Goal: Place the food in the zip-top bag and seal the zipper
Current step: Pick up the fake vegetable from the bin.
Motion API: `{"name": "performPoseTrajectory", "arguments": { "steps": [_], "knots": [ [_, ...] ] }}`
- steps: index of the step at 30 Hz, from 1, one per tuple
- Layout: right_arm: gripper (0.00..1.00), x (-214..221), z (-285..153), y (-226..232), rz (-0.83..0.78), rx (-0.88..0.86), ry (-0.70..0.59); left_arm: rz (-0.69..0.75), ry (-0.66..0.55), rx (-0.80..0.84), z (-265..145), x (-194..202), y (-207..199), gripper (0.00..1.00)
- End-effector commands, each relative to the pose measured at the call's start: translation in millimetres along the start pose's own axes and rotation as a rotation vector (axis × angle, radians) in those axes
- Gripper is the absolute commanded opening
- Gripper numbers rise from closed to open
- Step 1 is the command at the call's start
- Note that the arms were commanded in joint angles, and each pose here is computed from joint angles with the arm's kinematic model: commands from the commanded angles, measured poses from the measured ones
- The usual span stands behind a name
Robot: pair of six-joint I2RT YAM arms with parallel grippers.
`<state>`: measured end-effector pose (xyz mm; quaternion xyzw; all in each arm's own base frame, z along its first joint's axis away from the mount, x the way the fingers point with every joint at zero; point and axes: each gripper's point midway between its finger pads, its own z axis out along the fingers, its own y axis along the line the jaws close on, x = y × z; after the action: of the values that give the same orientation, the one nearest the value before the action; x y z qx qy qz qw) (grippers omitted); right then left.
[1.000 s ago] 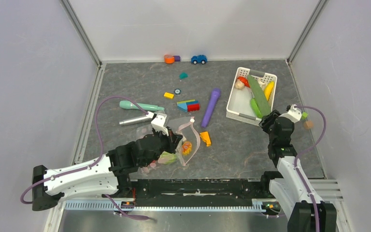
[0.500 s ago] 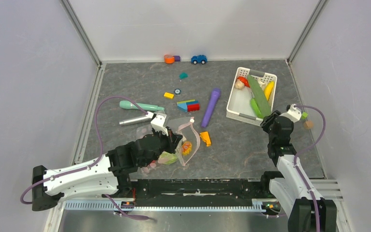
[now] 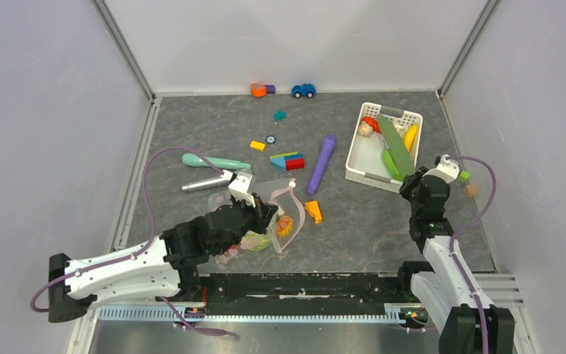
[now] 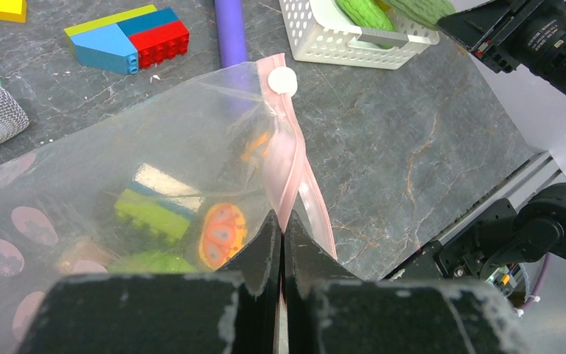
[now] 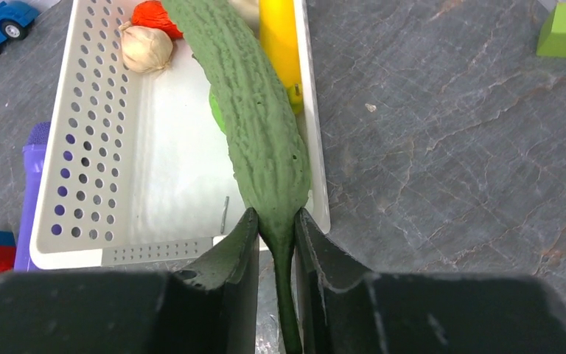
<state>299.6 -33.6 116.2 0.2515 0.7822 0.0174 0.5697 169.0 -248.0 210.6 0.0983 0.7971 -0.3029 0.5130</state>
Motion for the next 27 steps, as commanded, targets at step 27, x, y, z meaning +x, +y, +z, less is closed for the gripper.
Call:
{"name": "performPoseTrajectory", "arguments": {
  "steps": [27],
  "knots": [
    [0.00,-116.9,-56.9,60.5,-0.146,-0.233,-0.363,-0.115,-0.153,-0.108,-13.0,-29.2,25.4,0.02]
  ]
}}
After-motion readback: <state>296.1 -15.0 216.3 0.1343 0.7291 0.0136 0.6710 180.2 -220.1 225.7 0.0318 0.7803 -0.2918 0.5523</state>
